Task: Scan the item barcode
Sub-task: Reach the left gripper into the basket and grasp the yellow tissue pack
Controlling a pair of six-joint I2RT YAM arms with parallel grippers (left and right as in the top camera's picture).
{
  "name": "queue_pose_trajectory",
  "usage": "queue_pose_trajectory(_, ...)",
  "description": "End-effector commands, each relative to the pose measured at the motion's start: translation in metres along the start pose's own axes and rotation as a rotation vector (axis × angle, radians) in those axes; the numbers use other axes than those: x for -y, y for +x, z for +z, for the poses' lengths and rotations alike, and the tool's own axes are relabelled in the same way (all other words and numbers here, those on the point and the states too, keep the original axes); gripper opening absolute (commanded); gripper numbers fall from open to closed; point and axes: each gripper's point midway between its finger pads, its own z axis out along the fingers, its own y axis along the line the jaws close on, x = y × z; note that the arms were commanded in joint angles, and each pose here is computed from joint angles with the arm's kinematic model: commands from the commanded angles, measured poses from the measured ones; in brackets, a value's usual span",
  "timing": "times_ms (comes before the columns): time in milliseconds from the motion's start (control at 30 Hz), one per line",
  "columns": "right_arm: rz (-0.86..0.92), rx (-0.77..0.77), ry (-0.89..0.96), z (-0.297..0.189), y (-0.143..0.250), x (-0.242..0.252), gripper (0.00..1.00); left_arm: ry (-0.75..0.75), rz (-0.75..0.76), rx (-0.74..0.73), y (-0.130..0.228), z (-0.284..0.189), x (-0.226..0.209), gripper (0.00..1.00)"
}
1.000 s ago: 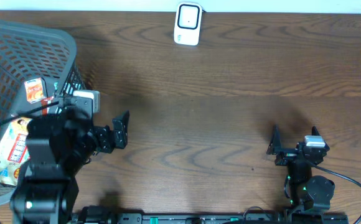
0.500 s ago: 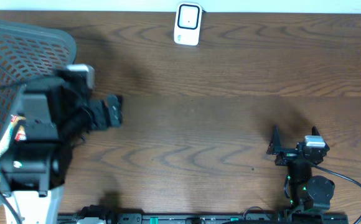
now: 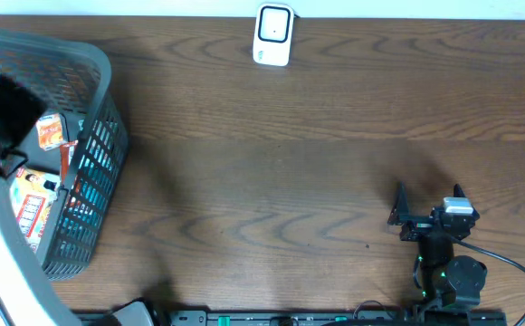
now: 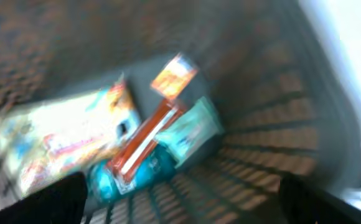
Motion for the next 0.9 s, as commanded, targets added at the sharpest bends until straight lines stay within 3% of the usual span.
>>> queue_pose_trajectory(0,0.013,0.001,-0.005,0.000,0.000,-0.001,0.99,-0.144,-0.198,-0.095,0.005,0.028,-0.036,0.98)
queue_pose_trajectory(300,0.013,0.001,-0.005,0.000,0.000,-0.001,0.99,-0.339,-0.268,-0.318,0.035,0.098,-0.084,0.98)
queue_pose_trajectory(867,0.013,0.001,-0.005,0.000,0.000,-0.001,0.99,-0.538,-0.373,-0.346,0.091,0.173,-0.170,0.98)
